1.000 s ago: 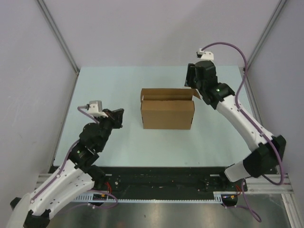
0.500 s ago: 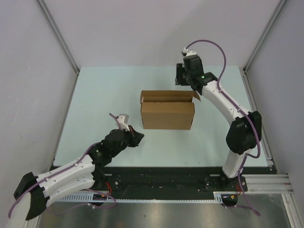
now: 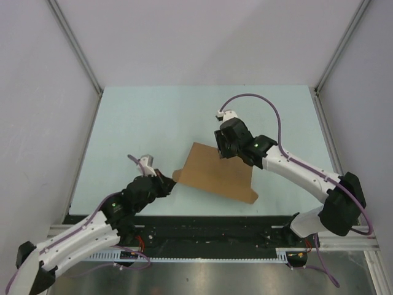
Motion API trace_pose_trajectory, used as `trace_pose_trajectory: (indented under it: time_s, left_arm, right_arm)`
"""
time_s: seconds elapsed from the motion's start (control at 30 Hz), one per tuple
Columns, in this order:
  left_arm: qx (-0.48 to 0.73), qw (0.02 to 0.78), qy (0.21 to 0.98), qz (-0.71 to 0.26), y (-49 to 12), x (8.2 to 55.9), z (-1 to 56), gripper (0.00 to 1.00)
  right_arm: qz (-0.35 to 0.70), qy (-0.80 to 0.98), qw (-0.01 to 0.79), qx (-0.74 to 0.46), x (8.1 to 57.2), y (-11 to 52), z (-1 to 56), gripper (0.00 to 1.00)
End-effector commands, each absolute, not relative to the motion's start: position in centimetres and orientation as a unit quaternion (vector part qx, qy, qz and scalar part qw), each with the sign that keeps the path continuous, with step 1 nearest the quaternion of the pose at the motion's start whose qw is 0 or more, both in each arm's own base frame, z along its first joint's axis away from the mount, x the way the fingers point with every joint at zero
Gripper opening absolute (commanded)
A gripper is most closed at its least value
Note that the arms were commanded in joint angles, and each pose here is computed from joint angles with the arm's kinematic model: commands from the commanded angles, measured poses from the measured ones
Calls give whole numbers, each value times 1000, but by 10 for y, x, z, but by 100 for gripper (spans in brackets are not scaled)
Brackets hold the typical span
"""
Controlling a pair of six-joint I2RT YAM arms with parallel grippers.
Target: Fold the paper box
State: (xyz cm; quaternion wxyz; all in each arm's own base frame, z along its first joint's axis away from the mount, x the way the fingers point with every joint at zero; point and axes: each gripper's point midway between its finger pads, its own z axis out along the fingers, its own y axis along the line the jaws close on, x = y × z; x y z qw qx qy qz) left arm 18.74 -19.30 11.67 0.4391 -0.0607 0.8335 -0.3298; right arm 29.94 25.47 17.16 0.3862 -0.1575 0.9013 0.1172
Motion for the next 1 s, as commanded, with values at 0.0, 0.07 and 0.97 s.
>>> trace_pose_trajectory:
  time_s: [0.0,0.07,0.97]
  left_arm:
    - [-158,455,840,-248,-132,180,126,0]
    - [-189,466,834,-228,-106,172,137,0]
    - [11,345,871,-349,-265,199,54,0]
  right_arm:
    - [86,894,417,-135,290,238,181,40]
    - [80,896,415,-140,284,235,175,40]
    - [438,868,232,8,175,229,50,11]
